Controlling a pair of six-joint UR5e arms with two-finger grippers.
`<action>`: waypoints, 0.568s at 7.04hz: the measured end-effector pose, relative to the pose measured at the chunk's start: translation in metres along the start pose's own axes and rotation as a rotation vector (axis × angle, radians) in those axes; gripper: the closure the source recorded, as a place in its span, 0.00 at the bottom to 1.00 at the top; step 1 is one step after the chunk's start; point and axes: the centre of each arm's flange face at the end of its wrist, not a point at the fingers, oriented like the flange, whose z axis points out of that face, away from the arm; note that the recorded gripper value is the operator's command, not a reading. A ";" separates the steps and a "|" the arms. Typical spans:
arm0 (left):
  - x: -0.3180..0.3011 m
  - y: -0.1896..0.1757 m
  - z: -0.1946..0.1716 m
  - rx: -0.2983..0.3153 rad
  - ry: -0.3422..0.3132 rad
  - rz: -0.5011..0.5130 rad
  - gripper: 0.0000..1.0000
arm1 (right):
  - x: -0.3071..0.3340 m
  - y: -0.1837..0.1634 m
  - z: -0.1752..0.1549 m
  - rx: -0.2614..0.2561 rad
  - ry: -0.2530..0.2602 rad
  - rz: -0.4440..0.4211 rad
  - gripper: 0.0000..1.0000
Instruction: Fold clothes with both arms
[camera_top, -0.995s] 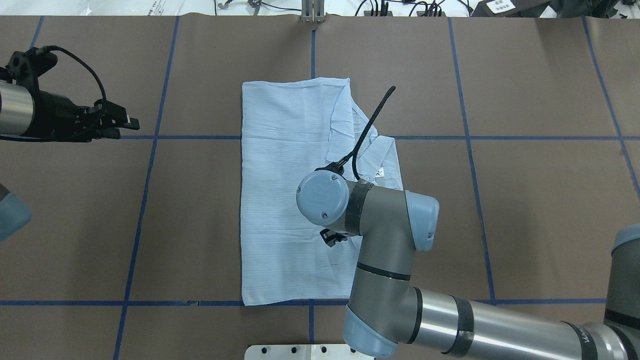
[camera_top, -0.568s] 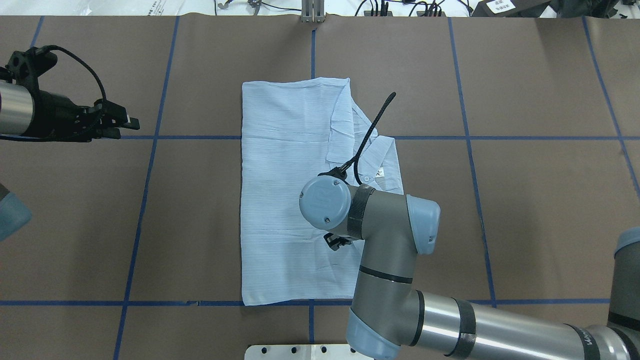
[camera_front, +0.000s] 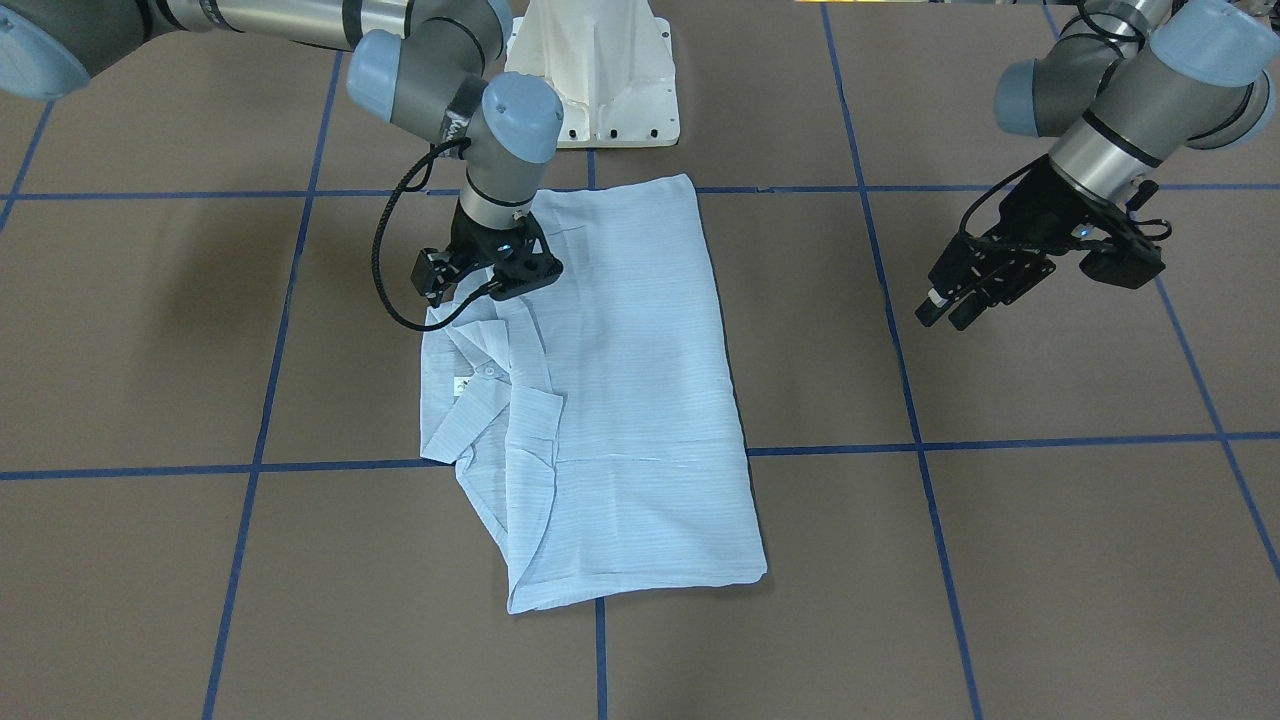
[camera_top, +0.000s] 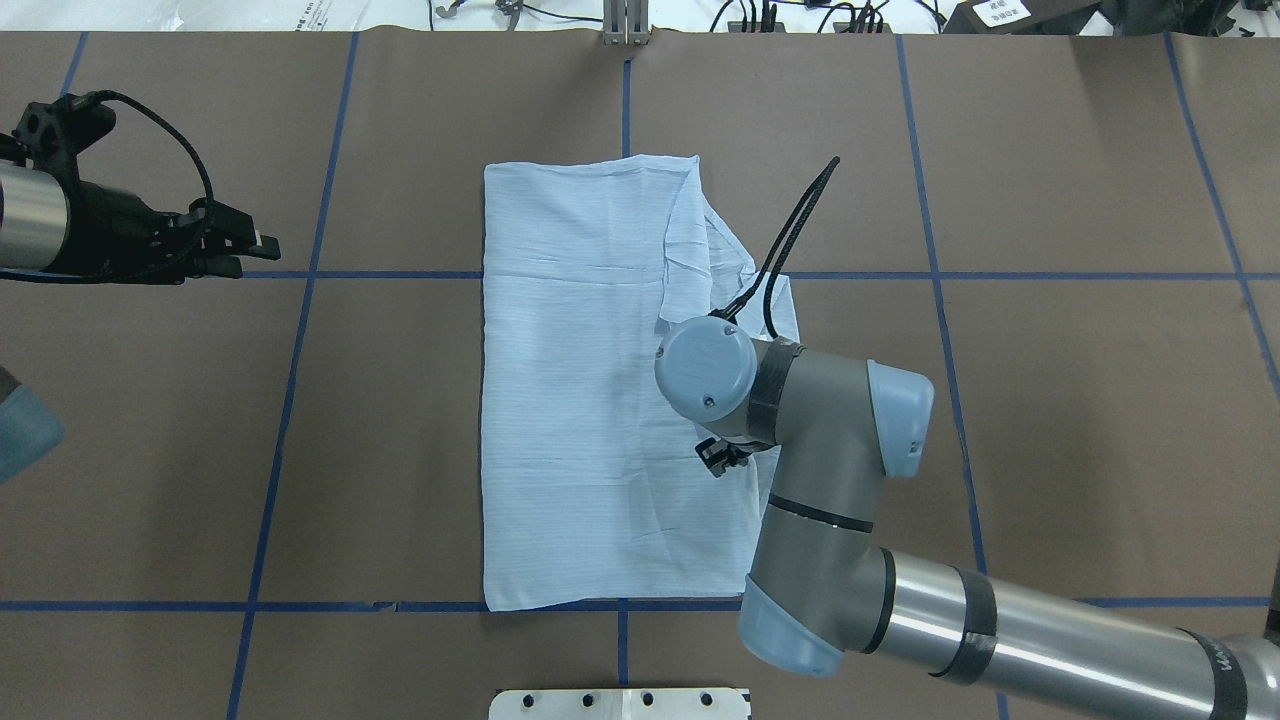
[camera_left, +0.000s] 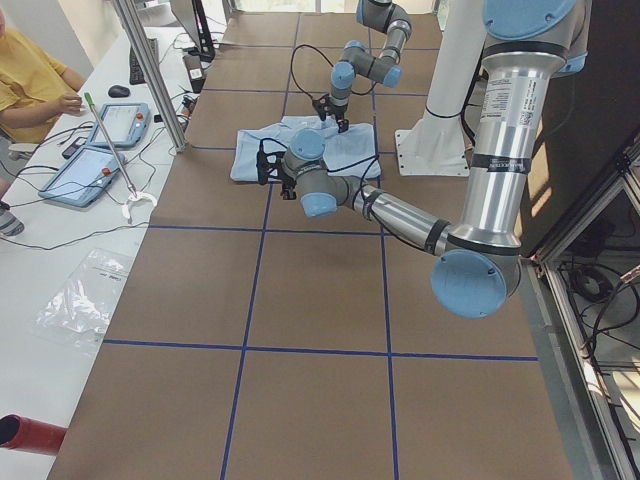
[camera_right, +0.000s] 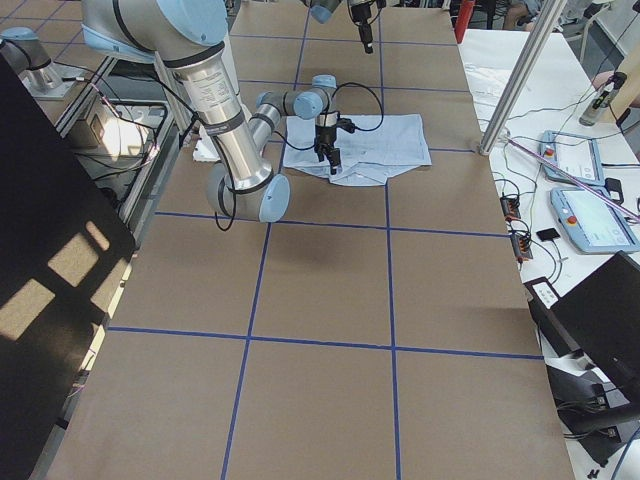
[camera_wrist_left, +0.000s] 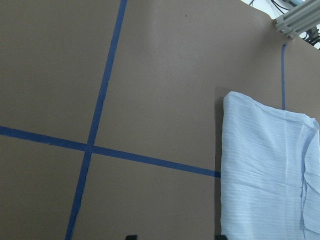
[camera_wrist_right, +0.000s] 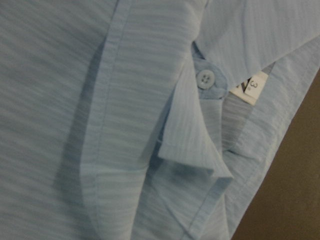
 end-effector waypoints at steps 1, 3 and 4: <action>0.002 0.000 -0.001 0.000 0.003 0.002 0.40 | 0.030 0.007 0.004 -0.008 0.014 -0.030 0.00; 0.005 0.002 -0.004 0.000 0.011 0.006 0.40 | 0.068 0.041 0.004 -0.022 0.028 -0.056 0.00; 0.007 0.002 -0.006 -0.002 0.015 0.008 0.40 | 0.067 0.045 -0.011 -0.035 0.034 -0.055 0.00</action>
